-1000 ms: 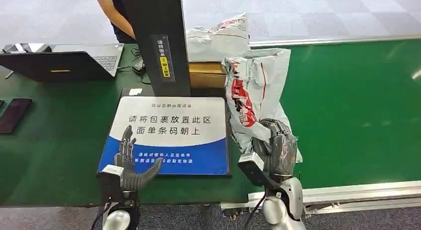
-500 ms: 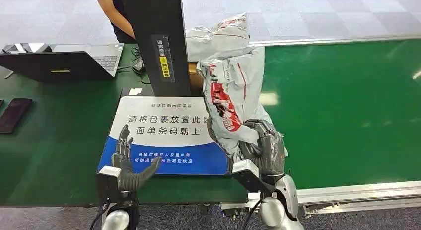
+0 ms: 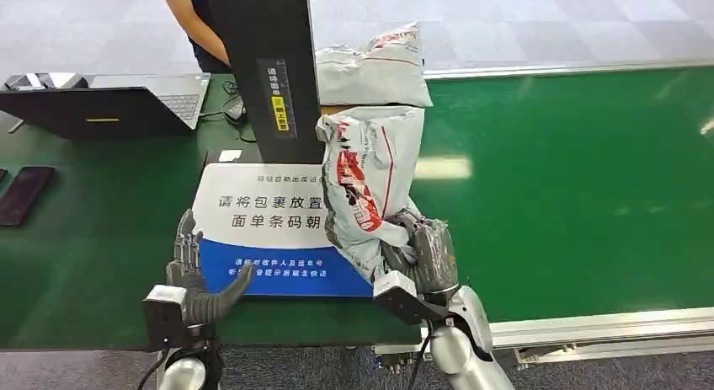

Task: Moved the parcel from conveyor to table for the left to box.

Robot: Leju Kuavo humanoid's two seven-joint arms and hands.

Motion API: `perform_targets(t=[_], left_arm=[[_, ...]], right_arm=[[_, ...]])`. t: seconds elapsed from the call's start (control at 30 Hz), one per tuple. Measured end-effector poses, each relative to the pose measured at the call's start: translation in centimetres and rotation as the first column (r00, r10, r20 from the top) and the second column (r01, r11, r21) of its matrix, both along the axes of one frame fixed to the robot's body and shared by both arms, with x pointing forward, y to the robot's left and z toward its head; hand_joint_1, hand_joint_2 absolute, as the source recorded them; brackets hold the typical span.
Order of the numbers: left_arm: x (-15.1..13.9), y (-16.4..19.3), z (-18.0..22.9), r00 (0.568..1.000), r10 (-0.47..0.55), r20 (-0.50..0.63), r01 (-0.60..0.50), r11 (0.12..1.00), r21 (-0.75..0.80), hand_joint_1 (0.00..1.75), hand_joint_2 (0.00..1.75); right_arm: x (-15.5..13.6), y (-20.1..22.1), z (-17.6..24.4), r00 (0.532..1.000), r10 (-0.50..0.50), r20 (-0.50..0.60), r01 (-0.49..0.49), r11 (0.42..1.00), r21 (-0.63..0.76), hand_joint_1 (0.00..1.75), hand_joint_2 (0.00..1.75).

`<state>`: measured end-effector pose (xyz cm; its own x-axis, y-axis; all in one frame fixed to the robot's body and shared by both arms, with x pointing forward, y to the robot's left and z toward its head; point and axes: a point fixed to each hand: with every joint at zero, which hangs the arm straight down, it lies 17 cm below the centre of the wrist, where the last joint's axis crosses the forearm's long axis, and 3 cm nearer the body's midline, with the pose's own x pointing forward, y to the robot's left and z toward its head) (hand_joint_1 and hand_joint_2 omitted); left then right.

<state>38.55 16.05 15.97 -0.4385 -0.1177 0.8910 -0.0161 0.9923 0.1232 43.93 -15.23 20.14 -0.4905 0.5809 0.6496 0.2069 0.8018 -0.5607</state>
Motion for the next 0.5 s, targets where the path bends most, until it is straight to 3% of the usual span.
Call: perform_targets(t=[0.17,0.5], left_arm=[[-0.5,0.8,0.0,1.0,0.027,0.003,-0.027,1.0,0.003,0.0,1.75],[-0.8,1.4,0.6,0.999,0.043,0.017,-0.043,0.999,0.0,0.0,1.75]], right_arm=[[0.9,1.7,-1.6,0.995,0.082,-0.056,-0.082,0.997,0.012,1.75,1.75],[2.4,3.0,-3.8,0.986,0.117,-0.12,-0.12,0.993,-0.021,1.71,1.75]])
